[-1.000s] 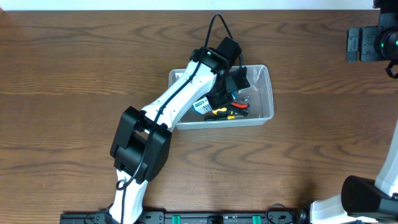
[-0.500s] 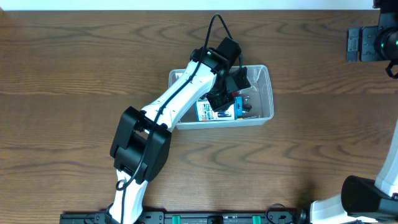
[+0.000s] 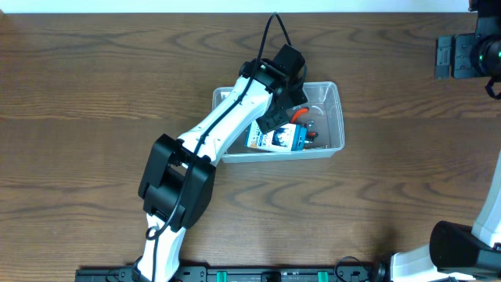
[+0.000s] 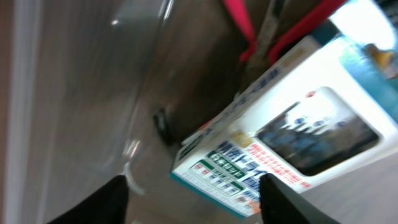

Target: Pack container

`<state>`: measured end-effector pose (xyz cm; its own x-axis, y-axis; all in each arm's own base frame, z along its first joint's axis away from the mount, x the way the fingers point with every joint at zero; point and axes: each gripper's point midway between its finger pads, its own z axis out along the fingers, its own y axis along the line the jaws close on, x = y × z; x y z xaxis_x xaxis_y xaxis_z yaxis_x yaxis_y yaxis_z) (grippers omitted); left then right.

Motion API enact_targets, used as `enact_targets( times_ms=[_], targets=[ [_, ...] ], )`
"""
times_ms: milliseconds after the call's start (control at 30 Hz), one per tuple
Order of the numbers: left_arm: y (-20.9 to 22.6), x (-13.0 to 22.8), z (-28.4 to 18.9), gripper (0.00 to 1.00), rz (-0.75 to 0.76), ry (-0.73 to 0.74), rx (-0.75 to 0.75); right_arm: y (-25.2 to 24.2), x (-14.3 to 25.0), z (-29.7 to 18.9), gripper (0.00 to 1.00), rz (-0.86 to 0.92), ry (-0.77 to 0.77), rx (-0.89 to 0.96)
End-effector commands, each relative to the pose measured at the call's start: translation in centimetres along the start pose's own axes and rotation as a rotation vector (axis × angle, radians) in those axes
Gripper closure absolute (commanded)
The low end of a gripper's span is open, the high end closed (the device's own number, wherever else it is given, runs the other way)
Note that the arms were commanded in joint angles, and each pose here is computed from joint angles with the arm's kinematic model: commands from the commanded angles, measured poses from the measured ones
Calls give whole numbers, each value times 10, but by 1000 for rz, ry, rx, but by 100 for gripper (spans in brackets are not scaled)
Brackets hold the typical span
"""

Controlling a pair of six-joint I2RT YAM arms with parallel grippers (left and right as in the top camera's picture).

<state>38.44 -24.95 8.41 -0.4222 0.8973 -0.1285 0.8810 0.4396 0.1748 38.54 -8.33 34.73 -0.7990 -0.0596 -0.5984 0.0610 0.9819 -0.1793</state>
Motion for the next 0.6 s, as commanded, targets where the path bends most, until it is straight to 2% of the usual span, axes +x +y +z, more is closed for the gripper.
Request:
enact_targets(
  times_ms=[0, 67, 100, 233, 333, 467, 567],
  targets=[
    [30, -5, -43, 28, -110, -77, -117, 14, -2, 5, 1, 13, -4, -70],
    [45, -4, -64, 7, -204, -136, -150, 25, -4, 12, 1, -5, 9, -92],
    [53, -2, -75, 2, -255, -163, -165, 31, -4, 17, 1, -16, 18, -107],
    [93, 25, -120, 2, -482, -255, -227, 68, -3, 50, 1, -73, 85, -188],
    [127, 59, -145, 2, -666, -298, -274, 102, -9, 76, 1, -104, 97, -282],
    [170, 102, -163, 2, -854, -346, -336, 130, -37, 104, 1, -124, 4, -334],
    [196, 129, -164, 2, -933, -352, -370, 142, -54, 125, 1, -115, -47, -339]
  ],
)
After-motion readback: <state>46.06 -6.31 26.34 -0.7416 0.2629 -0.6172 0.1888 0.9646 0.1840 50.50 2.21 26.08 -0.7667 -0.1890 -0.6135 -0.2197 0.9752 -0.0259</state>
